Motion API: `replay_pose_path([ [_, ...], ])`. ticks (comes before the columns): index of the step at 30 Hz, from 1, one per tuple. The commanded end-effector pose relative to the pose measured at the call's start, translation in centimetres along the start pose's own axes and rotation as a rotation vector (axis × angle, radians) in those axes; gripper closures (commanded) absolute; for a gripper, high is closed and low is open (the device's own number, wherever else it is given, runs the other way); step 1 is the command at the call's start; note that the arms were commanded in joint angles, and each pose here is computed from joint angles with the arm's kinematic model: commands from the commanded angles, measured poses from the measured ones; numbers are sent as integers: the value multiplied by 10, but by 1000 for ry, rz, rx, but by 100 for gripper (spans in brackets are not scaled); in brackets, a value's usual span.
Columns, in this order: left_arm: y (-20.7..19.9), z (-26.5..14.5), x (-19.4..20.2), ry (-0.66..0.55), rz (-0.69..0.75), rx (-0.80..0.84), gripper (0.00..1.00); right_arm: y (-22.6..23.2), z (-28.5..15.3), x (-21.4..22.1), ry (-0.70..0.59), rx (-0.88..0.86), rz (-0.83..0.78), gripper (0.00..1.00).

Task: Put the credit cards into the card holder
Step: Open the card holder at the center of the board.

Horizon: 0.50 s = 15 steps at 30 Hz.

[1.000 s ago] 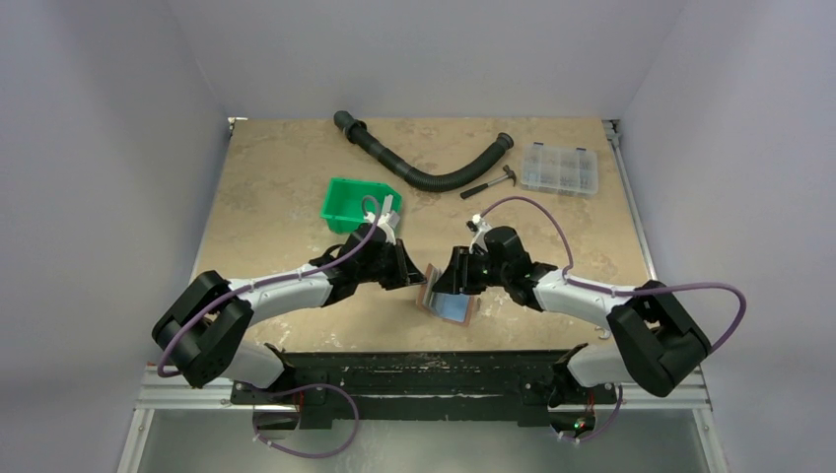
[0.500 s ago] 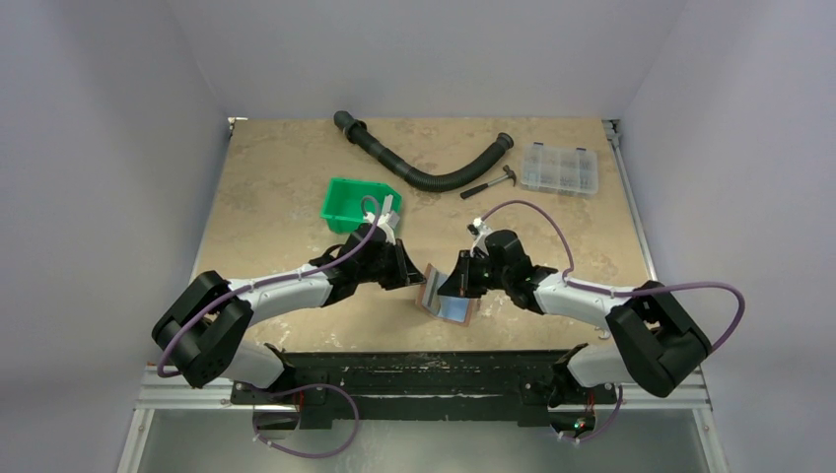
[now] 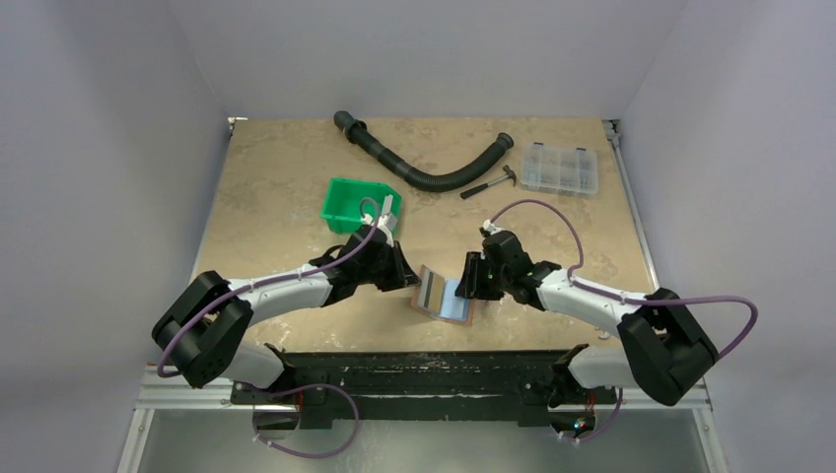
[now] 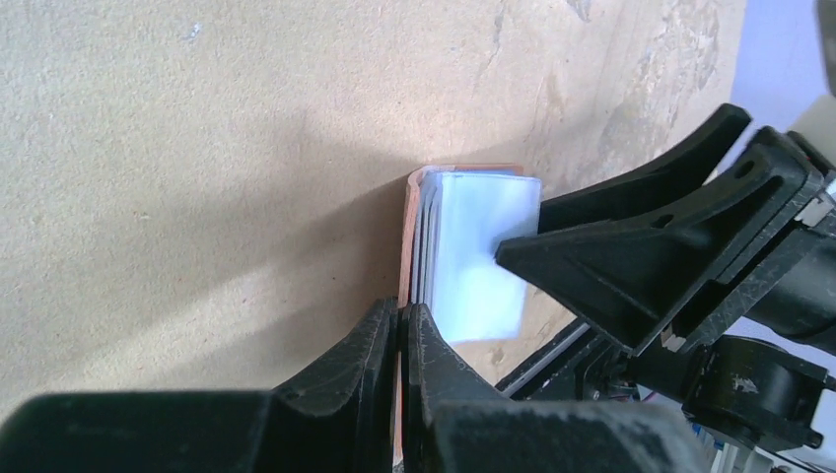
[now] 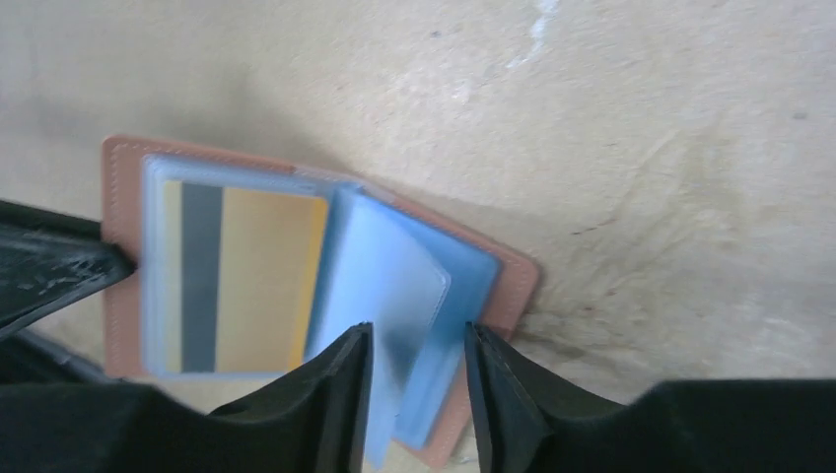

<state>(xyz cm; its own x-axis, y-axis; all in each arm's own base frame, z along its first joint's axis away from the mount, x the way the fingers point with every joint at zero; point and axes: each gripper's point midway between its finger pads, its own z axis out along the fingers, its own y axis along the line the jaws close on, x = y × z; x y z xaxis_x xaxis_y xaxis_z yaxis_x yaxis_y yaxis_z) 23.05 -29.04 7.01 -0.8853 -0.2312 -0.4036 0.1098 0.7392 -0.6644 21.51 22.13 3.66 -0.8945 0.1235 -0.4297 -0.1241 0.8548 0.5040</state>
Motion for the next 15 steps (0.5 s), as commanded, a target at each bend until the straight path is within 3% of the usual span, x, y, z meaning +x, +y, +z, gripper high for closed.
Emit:
replay_pose_path([
  [1,1,-1,-2,-11,24,-11,100,-18,-21,-19,-76,219,-118,49],
  [5,8,-3,-2,-8,41,-55,100,22,-31,-31,-120,137,-216,42],
  [11,20,-23,-22,-56,128,-193,75,63,-36,-32,-121,-24,-258,35],
  [13,19,-27,-28,-75,152,-207,68,83,-27,-21,-81,-162,-225,42],
  [15,12,-23,-29,-68,158,-181,63,92,-21,-15,-56,-223,-206,54],
])
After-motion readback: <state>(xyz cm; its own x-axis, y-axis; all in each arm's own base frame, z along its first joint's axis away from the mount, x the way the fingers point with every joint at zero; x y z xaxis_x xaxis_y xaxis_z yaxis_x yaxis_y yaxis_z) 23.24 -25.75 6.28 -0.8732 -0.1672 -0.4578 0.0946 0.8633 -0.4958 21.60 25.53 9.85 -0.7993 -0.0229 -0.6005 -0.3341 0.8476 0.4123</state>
